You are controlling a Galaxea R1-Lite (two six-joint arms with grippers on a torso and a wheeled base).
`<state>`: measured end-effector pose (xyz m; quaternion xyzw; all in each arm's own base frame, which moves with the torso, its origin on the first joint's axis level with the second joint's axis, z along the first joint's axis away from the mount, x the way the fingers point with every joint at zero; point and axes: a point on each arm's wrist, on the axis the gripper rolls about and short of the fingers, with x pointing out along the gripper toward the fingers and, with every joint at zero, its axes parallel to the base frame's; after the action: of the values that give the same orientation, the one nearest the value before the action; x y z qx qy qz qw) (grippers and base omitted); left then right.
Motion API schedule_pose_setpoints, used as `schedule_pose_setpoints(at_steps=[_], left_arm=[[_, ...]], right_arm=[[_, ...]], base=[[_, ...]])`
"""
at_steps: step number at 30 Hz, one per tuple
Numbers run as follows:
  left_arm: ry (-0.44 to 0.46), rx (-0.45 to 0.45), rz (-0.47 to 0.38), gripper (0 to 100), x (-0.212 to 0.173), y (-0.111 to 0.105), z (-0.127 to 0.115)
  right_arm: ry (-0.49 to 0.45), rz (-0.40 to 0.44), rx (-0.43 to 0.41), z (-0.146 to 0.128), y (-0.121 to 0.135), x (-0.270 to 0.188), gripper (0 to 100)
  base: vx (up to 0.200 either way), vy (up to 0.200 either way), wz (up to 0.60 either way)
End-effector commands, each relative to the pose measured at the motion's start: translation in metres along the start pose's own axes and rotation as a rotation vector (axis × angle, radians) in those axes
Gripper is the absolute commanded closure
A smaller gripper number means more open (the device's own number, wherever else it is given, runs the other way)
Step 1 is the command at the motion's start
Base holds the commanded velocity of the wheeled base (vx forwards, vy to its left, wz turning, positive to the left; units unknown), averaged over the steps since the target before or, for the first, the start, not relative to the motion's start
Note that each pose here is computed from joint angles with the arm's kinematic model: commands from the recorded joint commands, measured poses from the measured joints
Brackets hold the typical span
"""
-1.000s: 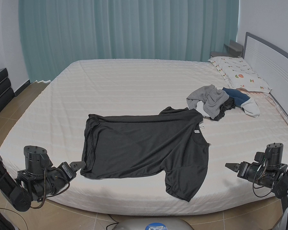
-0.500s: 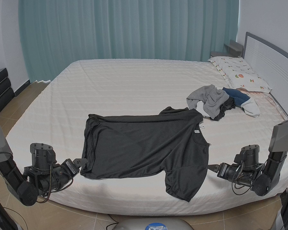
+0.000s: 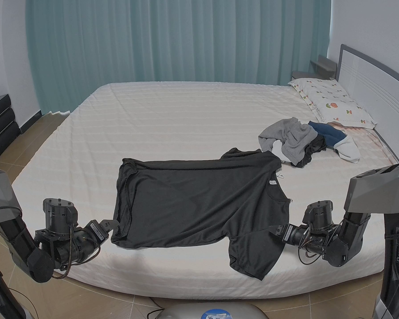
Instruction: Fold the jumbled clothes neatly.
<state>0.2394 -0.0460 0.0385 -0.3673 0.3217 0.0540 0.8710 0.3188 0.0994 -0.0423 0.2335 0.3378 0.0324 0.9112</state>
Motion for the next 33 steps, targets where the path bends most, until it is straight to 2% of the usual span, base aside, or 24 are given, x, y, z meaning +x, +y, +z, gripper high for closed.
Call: schedule_pose_setpoints(at_steps=[1,2,6,19,27,33], left_arm=[[0.005,0.000,0.009,0,0.001,0.002,-0.001],[0.004,0.000,0.007,0,0.001,0.001,-0.001],[0.004,-0.001,0.009,0,0.001,0.002,-0.001],[0.030,0.009,0.028,0,0.007,0.004,-0.006],[0.052,0.024,0.055,0,0.035,0.008,-0.011],[0.059,0.094,0.050,0,0.064,0.004,-0.019]], right_arm=[[-0.003,-0.016,0.001,0.000,0.000,0.022,0],[-0.004,-0.017,0.001,0.000,0.000,0.024,100],[-0.001,-0.021,0.004,0.000,-0.001,0.026,100],[0.037,-0.096,0.054,0.005,-0.030,-0.039,100],[0.100,-0.116,0.067,-0.005,-0.042,-0.074,100],[0.096,-0.106,0.061,-0.009,-0.042,-0.077,100]], base=[[0.000,0.000,0.00],[0.000,0.000,0.00],[0.000,0.000,0.00],[0.000,0.000,0.00],[0.000,0.000,0.00],[0.000,0.000,0.00]])
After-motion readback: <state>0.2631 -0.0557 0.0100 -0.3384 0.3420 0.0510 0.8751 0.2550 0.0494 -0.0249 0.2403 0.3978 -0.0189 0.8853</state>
